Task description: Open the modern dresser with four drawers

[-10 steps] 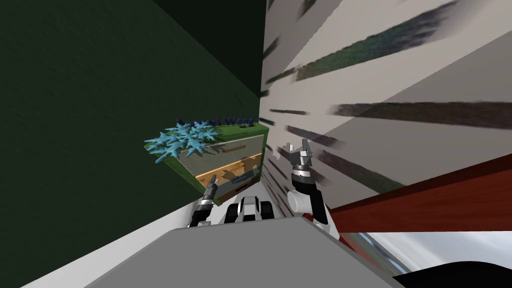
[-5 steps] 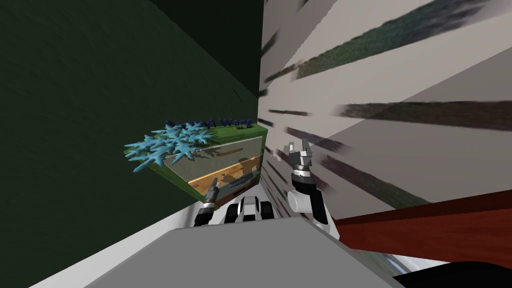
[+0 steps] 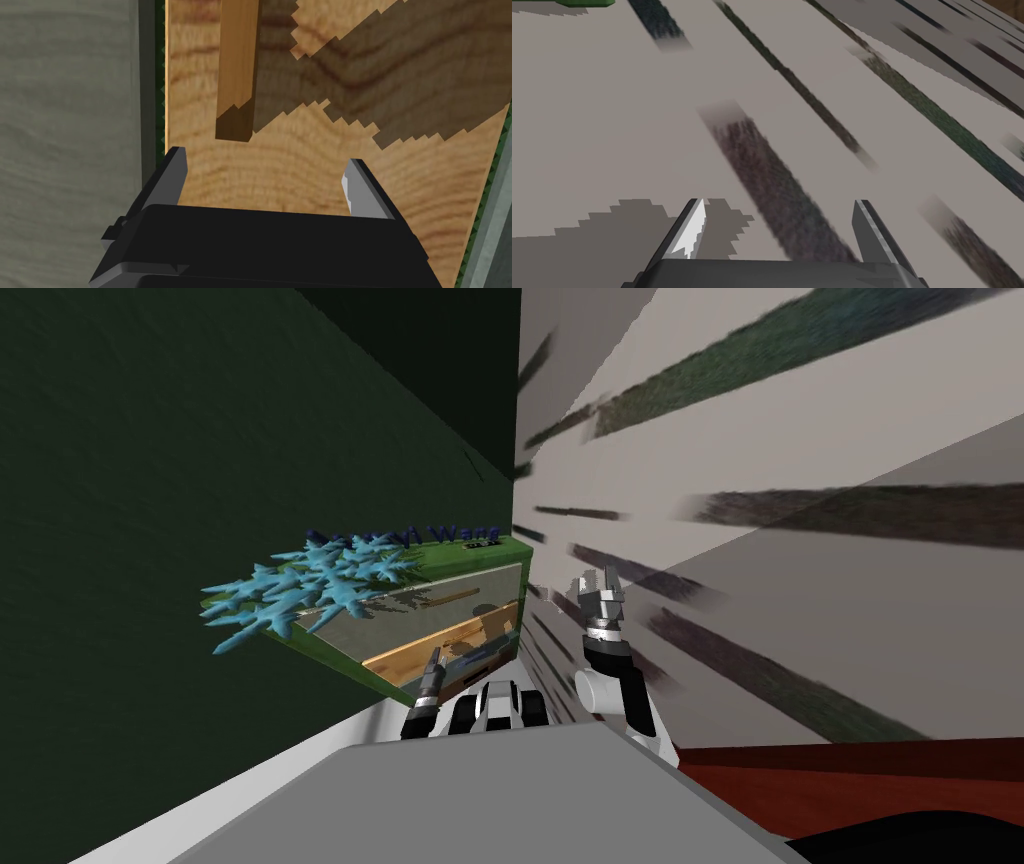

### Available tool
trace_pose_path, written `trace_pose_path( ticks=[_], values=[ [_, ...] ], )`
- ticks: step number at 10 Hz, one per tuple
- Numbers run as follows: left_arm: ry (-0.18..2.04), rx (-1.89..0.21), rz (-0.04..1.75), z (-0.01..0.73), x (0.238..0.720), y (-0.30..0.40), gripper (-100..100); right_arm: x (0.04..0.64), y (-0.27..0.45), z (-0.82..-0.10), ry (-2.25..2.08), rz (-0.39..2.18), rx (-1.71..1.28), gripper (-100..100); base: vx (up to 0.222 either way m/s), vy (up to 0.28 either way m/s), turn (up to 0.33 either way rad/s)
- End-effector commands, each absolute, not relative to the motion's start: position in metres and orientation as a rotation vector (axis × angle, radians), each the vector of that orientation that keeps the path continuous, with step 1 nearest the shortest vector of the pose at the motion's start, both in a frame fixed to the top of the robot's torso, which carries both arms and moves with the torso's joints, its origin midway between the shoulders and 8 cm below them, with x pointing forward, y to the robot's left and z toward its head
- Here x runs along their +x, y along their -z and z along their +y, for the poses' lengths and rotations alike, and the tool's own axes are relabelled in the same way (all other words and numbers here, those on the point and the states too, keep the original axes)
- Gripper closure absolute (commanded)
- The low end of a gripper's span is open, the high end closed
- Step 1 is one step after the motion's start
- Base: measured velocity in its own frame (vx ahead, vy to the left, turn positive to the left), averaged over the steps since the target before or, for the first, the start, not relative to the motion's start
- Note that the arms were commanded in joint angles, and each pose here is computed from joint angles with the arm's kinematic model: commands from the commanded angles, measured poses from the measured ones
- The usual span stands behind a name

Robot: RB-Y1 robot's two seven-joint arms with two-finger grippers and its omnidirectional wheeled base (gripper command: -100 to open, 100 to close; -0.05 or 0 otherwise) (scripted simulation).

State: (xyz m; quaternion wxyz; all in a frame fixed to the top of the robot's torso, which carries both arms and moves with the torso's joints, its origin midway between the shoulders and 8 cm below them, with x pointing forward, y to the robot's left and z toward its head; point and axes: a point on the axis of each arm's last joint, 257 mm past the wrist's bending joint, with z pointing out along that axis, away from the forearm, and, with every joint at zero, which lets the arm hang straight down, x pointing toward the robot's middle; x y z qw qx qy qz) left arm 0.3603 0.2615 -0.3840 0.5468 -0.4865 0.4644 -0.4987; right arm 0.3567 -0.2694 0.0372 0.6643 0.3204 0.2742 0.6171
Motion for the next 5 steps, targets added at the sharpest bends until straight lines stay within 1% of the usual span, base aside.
trace_pose_path(
  ticks=[1,3,4,5],
  values=[
    [1.182,-1.152,1.102,0.264,0.373,0.378,-100,0.357,-0.037,-0.269,-1.394,0.619,0.724,0,0.035,-0.006,0.001],
    [1.182,-1.151,1.101,0.264,0.375,0.378,-100,0.357,-0.037,-0.269,-1.394,0.619,0.724,0,0.026,-0.001,0.002],
    [1.182,-1.153,1.101,0.262,0.366,0.382,100,0.357,-0.037,-0.269,-1.394,0.619,0.724,0,-0.021,0.005,-0.003],
    [1.182,-1.153,1.101,0.262,0.362,0.383,100,0.357,-0.037,-0.269,-1.394,0.619,0.724,0,-0.030,0.011,-0.008]
  ],
)
